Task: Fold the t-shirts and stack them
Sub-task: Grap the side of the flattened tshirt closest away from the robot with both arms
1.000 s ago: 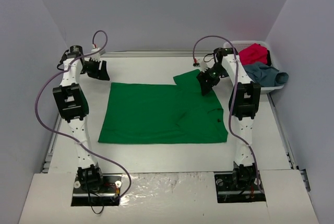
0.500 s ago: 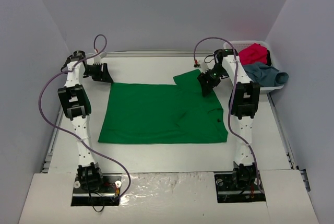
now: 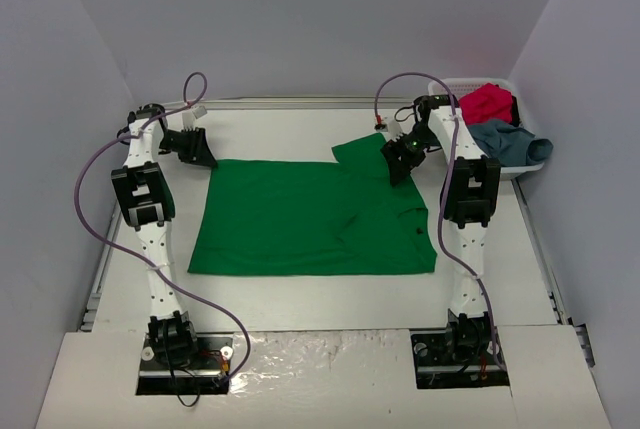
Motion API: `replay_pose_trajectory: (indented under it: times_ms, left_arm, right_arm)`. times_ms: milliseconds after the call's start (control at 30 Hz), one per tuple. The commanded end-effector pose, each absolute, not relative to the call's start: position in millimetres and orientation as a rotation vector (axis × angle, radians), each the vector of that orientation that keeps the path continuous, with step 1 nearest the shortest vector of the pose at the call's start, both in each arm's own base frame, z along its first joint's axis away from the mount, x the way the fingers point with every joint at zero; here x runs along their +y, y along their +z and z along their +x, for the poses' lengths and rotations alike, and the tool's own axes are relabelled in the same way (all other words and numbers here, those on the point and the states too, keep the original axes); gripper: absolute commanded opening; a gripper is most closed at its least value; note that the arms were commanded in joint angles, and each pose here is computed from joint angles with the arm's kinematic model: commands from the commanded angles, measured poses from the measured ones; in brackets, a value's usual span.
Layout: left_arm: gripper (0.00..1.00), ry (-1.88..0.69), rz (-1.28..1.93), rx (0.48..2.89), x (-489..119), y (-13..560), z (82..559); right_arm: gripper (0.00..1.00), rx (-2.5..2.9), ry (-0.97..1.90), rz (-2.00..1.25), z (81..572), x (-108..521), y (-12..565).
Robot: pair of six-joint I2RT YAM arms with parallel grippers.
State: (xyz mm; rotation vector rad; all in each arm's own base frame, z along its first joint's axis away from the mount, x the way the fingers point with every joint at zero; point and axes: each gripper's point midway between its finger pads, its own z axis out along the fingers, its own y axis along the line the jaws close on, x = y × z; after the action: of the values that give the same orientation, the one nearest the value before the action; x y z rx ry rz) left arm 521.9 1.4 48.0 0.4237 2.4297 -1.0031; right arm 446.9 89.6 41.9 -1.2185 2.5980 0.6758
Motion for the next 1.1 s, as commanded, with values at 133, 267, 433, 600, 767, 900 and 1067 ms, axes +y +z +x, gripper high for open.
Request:
replay_pose_trajectory:
  times_ms: [133, 267, 433, 600, 767, 900, 1067]
  left_arm:
    - [0.25, -0.998, 0.452, 2.423, 4, 54, 519]
    - [0.12, -0.977, 0.428, 2.415, 6, 55, 526]
    - [0.02, -0.906, 0.368, 2.382, 10, 64, 542]
    - [0.03, -0.817, 0.344, 2.348, 7, 80, 551]
    - [0.02, -0.756, 0.368, 2.379, 2, 88, 545]
    - [0.02, -0.728, 0.393, 2.404, -2, 88, 537]
    - [0.02, -0.698, 0.416, 2.424, -6, 91, 532]
  right_arm:
    - [0.60, 2.641, 0.744, -1.222, 430, 87, 42]
    - [0.60, 2.625, 0.728, -1.218, 436, 86, 46]
    - [0.61, 2.552, 0.625, -1.120, 472, 87, 60]
    - [0.67, 2.333, 0.507, -0.997, 539, 93, 95]
    - [0.72, 2.153, 0.554, -0.835, 590, 109, 115]
    - [0.72, 2.101, 0.574, -0.707, 622, 115, 104]
    - [0.73, 2.083, 0.653, -0.622, 646, 124, 72]
